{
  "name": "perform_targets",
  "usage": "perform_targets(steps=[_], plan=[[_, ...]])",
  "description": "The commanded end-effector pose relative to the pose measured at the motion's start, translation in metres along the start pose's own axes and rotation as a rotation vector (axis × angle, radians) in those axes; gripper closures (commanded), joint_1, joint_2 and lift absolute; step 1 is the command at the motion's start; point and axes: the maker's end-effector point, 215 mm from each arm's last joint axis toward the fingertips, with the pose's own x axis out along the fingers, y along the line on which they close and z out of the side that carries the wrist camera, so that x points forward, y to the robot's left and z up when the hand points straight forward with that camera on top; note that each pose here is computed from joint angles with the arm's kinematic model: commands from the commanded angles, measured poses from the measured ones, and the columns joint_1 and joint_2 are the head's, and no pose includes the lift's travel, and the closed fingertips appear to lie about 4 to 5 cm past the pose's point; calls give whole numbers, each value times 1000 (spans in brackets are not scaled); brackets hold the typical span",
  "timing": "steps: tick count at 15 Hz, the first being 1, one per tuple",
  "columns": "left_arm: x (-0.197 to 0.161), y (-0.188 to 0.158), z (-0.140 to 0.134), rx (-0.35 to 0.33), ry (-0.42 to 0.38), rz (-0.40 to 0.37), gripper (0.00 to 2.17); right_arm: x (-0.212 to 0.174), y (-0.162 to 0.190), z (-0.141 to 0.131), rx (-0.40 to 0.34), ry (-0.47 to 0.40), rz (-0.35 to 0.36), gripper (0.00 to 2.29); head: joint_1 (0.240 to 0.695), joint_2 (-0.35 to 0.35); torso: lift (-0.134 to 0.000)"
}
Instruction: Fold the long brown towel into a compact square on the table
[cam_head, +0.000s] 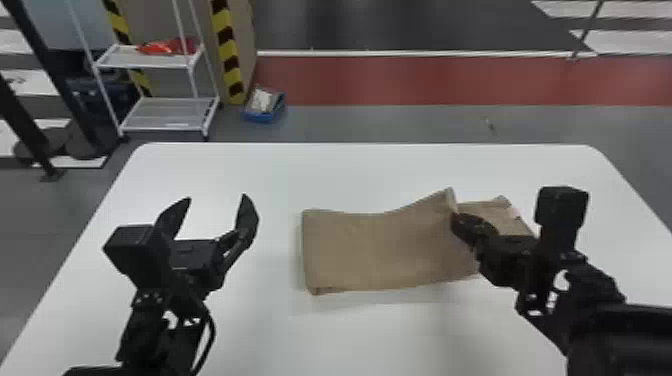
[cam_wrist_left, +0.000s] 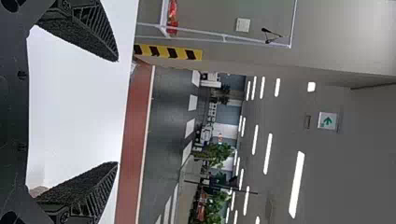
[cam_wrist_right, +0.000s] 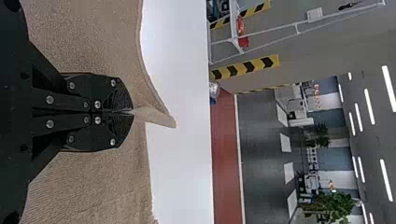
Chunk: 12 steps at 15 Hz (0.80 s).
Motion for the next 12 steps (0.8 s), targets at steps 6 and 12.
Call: perform_targets(steps=[6,12], plan=[[-2,5,-1,0,3,4,87,-8,-23,60,57,-13,-15,1237,695,27,-123],[-2,4,-7,-8,13,-4,87,2,-71,17,168,42,-57,1237,695,-46,-123]])
